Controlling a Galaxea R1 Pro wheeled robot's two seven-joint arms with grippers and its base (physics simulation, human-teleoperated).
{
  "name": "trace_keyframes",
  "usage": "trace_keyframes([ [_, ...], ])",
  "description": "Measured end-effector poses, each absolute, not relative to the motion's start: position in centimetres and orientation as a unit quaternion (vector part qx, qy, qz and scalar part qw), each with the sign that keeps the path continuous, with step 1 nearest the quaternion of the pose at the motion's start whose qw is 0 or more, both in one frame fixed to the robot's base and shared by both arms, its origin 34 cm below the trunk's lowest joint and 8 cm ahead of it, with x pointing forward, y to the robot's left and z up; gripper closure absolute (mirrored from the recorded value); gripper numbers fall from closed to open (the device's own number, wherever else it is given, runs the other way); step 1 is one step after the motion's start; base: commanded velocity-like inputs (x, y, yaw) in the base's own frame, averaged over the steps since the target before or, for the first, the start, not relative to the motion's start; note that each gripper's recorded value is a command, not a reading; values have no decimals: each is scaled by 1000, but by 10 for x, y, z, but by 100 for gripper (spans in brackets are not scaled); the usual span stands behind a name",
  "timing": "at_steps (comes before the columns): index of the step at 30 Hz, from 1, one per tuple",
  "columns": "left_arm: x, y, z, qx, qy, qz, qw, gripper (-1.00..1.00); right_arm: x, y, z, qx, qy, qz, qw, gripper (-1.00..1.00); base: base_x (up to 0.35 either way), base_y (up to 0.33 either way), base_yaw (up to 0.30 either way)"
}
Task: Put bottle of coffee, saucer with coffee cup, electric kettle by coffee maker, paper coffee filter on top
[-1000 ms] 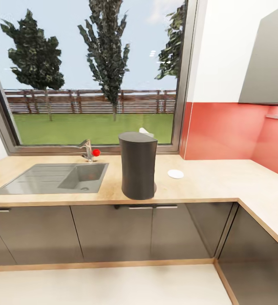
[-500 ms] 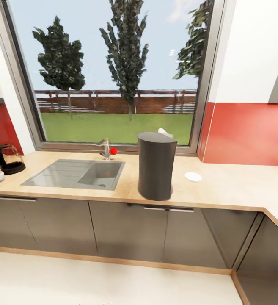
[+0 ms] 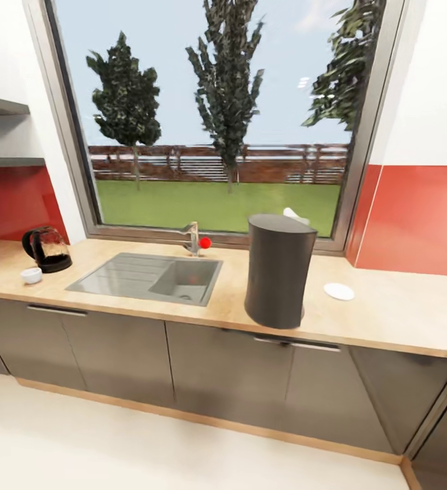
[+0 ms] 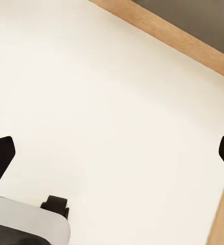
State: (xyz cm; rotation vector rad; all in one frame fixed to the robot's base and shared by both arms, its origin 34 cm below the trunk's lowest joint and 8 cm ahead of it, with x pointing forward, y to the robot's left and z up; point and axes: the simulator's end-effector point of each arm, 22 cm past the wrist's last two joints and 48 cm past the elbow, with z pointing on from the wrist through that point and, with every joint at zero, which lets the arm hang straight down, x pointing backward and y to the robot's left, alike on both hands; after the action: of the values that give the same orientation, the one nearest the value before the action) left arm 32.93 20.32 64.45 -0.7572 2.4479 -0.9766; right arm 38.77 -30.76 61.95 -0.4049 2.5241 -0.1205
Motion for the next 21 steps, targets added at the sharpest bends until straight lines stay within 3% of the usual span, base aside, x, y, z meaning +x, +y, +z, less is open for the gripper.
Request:
trace_keyframes([
  [6,329,203,645,-271,875,-349,199,-100,387,-306,619,-153,945,-44,287,-100,249,191,30],
  [21,329,203,644,-271,875,-349,198,-100,387,-302,619,-152,945,-41,287,-100,179,263,260],
])
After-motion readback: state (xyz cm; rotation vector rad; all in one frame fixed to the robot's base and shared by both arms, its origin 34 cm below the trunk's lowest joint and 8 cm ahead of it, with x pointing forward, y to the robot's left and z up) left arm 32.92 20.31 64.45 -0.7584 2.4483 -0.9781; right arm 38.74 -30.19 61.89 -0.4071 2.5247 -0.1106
